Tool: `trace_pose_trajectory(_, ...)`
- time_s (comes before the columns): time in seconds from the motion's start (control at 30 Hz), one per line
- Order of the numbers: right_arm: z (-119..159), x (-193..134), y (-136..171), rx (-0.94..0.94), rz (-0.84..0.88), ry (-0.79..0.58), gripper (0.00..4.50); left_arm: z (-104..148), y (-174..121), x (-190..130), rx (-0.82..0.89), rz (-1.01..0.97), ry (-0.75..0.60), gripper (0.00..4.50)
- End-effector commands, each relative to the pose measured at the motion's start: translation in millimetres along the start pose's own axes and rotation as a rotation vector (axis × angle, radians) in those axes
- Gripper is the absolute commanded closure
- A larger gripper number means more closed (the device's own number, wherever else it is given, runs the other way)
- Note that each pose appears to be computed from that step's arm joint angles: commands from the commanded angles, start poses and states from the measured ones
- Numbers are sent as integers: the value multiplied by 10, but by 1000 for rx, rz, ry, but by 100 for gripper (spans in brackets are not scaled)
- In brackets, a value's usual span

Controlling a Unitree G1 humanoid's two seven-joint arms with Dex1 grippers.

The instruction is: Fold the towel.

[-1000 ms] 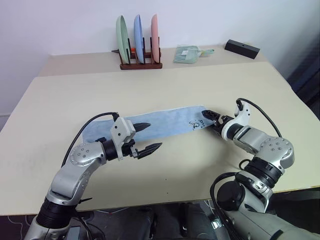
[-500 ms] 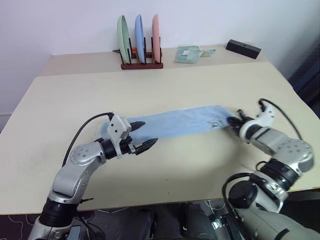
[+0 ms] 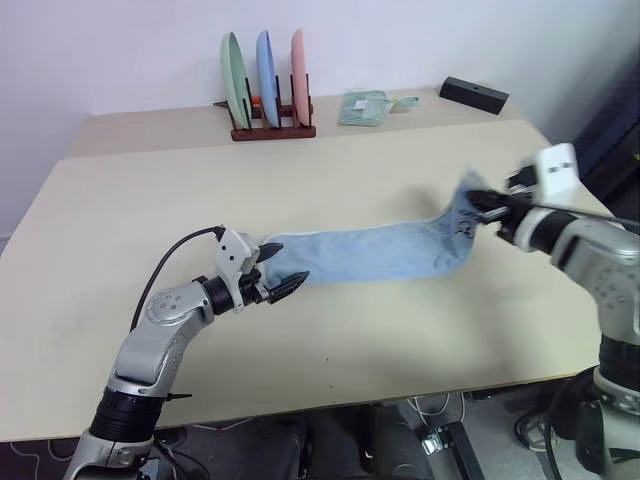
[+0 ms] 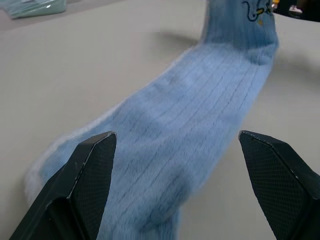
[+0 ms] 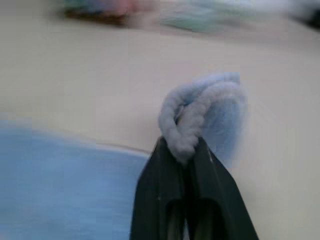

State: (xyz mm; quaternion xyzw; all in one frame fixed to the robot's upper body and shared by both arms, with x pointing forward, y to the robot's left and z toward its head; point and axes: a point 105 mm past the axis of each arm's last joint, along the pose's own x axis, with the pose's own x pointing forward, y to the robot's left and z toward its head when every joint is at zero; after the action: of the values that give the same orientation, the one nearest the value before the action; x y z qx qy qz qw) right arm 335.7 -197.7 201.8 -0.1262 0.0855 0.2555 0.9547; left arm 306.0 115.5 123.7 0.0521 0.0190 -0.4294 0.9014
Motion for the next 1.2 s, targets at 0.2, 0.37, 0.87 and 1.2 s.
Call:
trace_pose_trajectory(0.2,-417,242,575,-353,261,126,446,85,14,-72,35,45,-34,48)
trace_pose_trajectory(0.37,-482,359,572,-346,247,120,446,69,-19,-88,24,53,-35,48)
trace_pose_trajectory(0.87,-293,37,728,-335,426,-3,72,10,-70,-145,-40,68,-21,48)
trace_pose_trajectory(1.2,-331,274,77,-52,110,-114,373,-134,-237,-286,-272,119,11,48)
